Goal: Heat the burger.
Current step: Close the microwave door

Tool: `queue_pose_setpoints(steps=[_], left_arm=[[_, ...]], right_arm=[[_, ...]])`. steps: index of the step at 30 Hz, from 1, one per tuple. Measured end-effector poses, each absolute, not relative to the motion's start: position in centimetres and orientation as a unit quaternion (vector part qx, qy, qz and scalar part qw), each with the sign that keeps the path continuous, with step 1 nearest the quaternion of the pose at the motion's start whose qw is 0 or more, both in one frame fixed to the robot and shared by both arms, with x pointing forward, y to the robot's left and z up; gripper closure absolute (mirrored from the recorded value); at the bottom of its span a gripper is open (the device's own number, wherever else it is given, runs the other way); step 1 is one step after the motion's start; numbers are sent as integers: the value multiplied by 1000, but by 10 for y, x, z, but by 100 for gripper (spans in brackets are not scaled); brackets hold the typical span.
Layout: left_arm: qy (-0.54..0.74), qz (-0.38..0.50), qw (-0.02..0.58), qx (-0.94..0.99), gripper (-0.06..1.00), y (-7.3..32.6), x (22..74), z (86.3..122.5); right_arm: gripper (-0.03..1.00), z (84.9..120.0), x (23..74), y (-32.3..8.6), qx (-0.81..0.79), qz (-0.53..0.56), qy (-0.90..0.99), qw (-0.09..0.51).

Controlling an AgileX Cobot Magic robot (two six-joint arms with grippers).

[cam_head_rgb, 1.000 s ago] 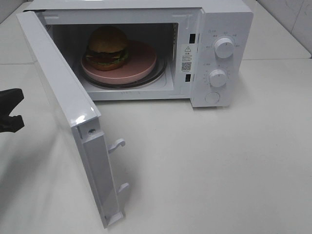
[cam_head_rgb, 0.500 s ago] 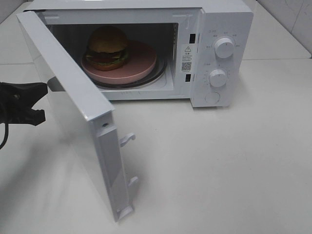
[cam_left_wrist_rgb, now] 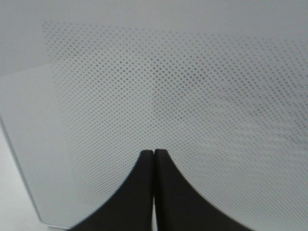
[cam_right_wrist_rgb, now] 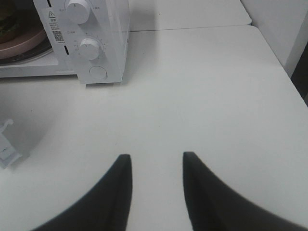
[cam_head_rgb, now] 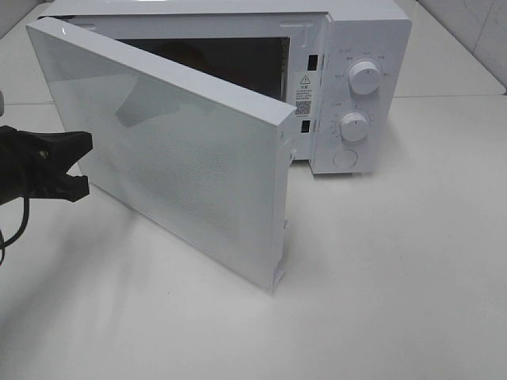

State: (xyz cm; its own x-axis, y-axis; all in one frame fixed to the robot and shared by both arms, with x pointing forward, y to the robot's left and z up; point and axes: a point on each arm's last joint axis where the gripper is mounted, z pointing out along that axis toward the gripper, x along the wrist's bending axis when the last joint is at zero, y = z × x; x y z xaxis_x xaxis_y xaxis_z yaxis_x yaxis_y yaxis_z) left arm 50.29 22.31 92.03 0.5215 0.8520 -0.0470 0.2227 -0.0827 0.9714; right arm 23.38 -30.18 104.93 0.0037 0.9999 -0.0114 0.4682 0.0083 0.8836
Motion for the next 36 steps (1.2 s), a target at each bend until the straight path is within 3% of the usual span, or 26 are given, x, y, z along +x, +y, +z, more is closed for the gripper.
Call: queue_pose_setpoints(steps=[36], left_arm=[[407, 309, 551, 659, 94, 168, 554, 927]], right_arm=[[59, 1049, 234, -302, 605, 361, 607, 369]])
